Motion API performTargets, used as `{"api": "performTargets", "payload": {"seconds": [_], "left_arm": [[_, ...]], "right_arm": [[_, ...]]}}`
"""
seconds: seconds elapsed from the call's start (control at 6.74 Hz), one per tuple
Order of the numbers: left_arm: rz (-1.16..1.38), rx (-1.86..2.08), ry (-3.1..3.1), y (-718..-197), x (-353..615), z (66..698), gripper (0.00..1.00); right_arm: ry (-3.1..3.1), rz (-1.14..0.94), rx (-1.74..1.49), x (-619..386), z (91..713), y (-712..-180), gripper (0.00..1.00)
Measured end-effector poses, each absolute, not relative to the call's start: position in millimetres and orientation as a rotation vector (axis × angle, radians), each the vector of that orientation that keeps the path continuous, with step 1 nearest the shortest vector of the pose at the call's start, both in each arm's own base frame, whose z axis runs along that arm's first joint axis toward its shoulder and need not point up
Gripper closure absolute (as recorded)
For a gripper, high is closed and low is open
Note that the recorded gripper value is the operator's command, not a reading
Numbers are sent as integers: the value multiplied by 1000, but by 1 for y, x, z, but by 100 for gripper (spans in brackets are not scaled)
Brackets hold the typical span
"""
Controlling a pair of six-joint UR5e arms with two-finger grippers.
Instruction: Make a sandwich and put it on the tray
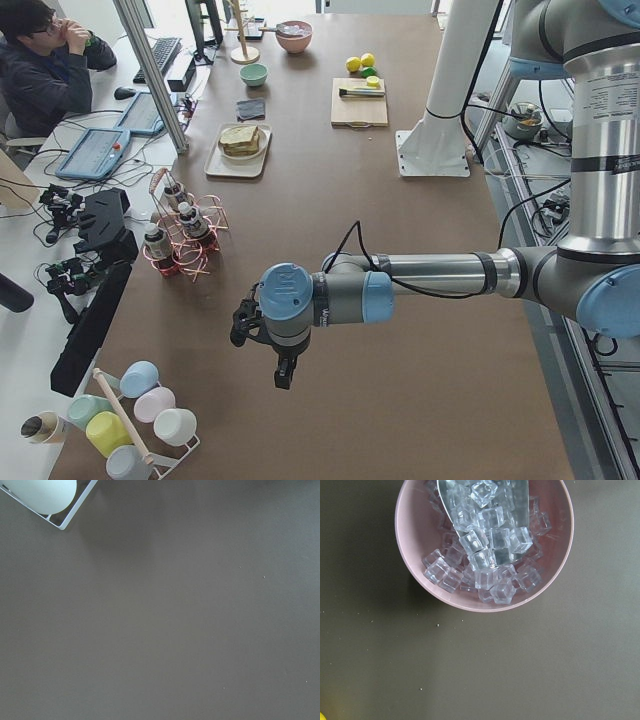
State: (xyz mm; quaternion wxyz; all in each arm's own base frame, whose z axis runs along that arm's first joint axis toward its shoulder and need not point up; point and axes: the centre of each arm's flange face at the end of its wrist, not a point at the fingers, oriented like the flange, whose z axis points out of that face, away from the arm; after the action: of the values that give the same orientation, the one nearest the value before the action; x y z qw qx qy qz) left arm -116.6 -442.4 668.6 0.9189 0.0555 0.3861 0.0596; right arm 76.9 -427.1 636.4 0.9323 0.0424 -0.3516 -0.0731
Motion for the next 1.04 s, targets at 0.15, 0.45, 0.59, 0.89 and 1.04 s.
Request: {"api": "performTargets", "payload": {"seconds": [0.15,0.45,0.59,0.89,1.04], "left_arm": [[123,113,794,-442,-117,669,2],[123,111,795,-442,-116,670,2],[125,109,795,-442,-115,670,2],[129,107,796,-443,-113,671,2],[129,105,797,-442,-112,671,2]], "right_arm": [[-720,-150,87,77,636,-427,0],[-719,-150,87,77,636,-427,0],[-720,-150,88,77,636,-427,0],[-720,-152,88,77,636,-427,0],[-719,-152,88,77,636,-427,0]]}}
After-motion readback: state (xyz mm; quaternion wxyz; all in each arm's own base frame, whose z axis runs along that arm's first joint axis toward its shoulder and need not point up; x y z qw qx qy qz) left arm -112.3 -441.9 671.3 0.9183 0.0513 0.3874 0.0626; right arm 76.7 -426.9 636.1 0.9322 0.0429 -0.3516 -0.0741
